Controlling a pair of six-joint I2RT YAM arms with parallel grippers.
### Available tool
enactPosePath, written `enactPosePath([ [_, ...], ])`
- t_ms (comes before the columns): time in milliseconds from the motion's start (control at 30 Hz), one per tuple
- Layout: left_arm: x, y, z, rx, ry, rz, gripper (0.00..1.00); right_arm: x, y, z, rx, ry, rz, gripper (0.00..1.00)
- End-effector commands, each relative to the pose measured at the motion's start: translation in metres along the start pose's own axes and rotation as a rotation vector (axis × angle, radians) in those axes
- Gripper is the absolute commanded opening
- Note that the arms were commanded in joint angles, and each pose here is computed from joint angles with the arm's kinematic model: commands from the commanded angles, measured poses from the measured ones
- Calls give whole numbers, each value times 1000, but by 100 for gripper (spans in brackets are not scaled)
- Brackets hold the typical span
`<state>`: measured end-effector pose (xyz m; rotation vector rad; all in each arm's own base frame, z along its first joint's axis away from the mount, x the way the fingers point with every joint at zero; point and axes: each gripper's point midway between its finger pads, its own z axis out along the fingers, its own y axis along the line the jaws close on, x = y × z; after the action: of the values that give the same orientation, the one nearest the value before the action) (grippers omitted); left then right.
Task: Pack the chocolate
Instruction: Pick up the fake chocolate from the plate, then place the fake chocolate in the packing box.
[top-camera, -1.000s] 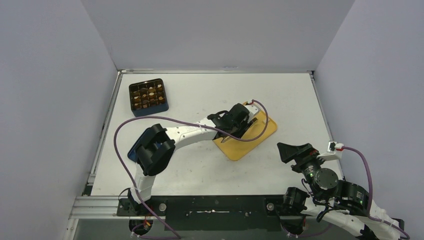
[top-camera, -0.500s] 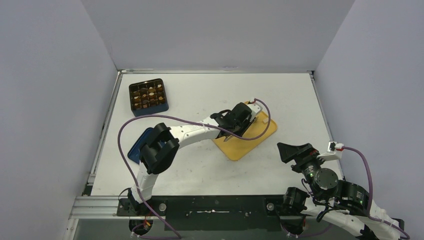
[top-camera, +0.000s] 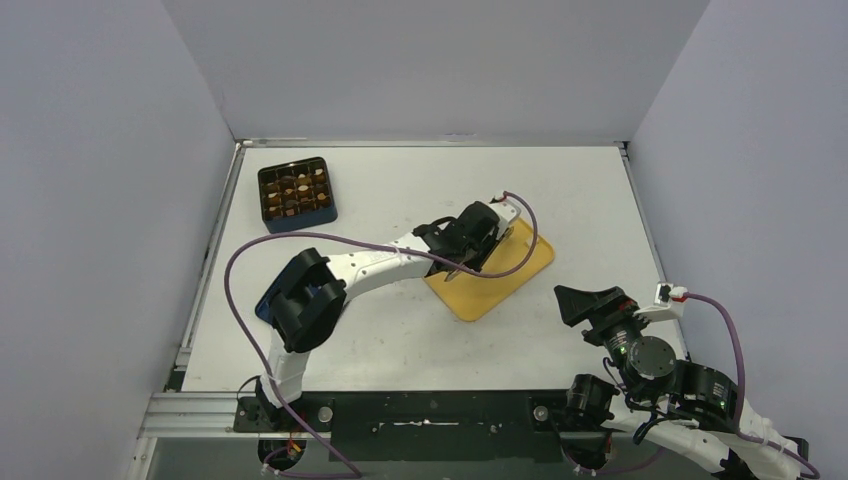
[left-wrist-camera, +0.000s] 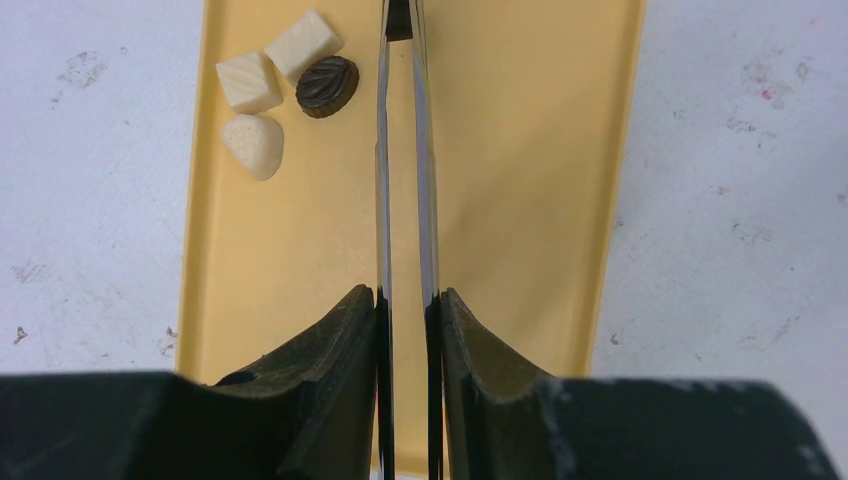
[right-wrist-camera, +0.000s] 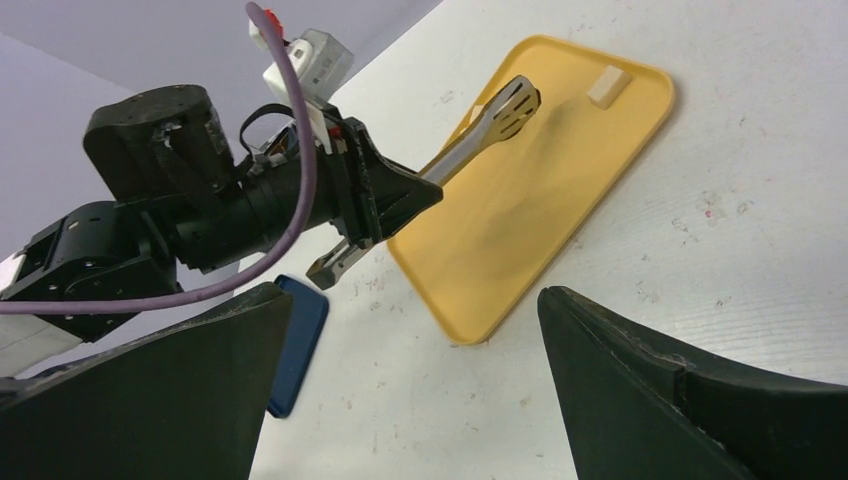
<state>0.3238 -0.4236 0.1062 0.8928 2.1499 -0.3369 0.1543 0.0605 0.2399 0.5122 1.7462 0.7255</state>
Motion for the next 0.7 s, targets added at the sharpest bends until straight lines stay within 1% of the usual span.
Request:
enactPosePath([
  [0,-52,12,-38,-9,-149,-70,21,-4,3,0,4,-11,-3,100],
  [167,-57,34,-52,-45,-147,-110,21,-2,4,1,-2,-4,-13,100],
  [267,-60,56,-59,-79,-144,-159,21,-2,4,1,0,-3,-14,100],
  [467,-62,124,-81,-176,-132,-272,21,-2,5,1,-4,-2,-15,100],
  [667,-52,212,-118,-317,-132,-396,21,1,8,2,-9,11,-38,100],
])
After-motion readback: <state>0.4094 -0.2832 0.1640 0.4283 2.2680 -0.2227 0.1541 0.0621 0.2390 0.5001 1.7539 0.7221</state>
